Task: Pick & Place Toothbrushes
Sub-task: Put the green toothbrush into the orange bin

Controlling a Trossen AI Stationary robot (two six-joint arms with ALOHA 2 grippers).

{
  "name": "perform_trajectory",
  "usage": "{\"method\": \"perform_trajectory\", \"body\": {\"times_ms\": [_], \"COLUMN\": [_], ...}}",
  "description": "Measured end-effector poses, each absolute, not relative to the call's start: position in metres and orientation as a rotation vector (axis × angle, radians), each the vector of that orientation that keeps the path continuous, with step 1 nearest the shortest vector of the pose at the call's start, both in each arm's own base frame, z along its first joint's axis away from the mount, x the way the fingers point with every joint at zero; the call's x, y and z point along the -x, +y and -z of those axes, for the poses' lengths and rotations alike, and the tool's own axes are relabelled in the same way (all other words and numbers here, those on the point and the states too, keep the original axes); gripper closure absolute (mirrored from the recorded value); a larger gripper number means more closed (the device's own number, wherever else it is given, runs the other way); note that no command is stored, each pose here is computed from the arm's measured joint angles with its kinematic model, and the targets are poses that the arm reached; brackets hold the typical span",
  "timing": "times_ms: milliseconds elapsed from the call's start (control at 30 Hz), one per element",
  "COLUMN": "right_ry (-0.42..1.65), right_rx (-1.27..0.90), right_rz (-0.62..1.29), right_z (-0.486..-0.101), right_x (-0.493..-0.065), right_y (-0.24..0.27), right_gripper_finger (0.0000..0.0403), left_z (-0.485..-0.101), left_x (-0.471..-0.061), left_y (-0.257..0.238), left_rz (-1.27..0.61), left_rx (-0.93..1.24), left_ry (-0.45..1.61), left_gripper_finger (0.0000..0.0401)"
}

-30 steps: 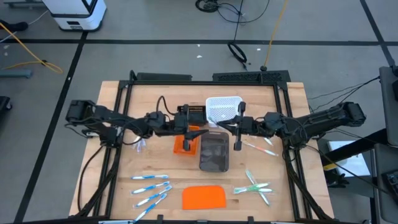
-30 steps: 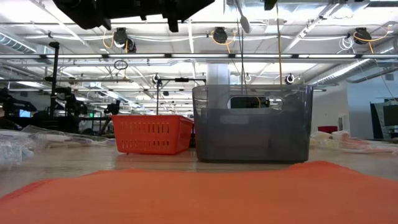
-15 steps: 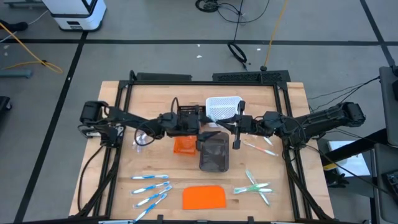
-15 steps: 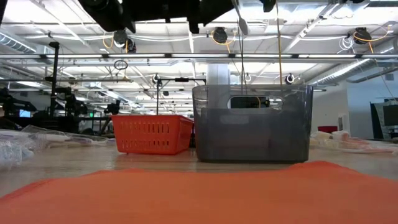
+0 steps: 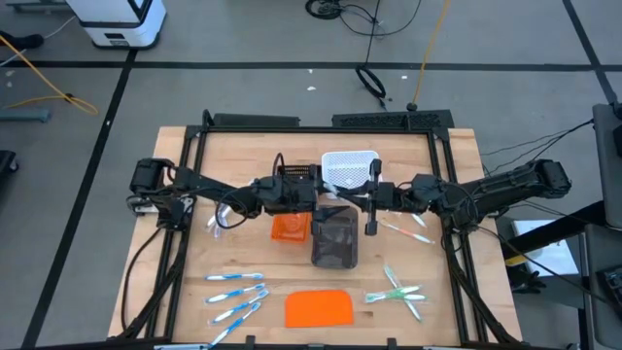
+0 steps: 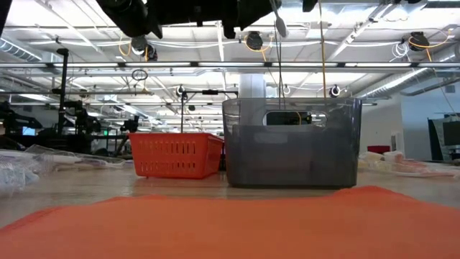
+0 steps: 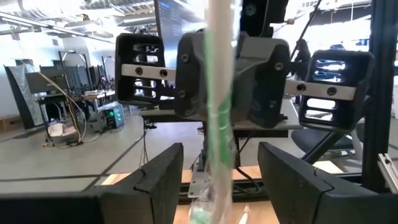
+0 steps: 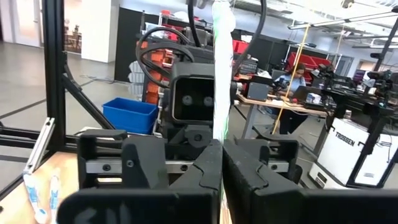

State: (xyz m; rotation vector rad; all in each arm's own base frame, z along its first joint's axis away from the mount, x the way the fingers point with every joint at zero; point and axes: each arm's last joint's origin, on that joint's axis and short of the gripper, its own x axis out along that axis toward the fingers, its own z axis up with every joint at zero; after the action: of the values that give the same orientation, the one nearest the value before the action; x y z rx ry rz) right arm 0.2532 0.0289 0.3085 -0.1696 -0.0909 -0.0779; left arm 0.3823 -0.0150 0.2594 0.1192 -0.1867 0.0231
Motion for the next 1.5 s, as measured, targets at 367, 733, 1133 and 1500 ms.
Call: {"method": "perform_trajectory", "body": {"times_ms": [367,733,1133,1500], "right_ry": [-0.089,-0.087,-0.087,-0.084], "right_rx": [0.171,0.171,0.172,0.172], "right_rz": [0.078,0.078,0.078,0.078], "right_z": [-0.3083,-0.3081,-0.3083,-0.3080], "right_x": [-0.2532,-0.2532,-0.2531,-0.2531], "right_y": [0.0289,0.0289,0.0289,0.0289], "right_gripper_finger": [0.0403,0.0403,0.0403,0.0403], "left_z": [-0.2593,-0.2593,-0.2595,-0.2585], "left_x": [-0.3824,-0.3823,-0.3822,-0.3823], "left_y": [-0.0150,-0.0150,-0.0150,-0.0150], "left_rz": [-0.023,-0.023,-0.024,-0.021], "left_rx": [-0.117,-0.114,-0.138,-0.124], "left_ry": [-0.185,-0.185,-0.186,-0.174], "left_gripper_finger": [0.0190,0.0227,0.0389,0.0389]}}
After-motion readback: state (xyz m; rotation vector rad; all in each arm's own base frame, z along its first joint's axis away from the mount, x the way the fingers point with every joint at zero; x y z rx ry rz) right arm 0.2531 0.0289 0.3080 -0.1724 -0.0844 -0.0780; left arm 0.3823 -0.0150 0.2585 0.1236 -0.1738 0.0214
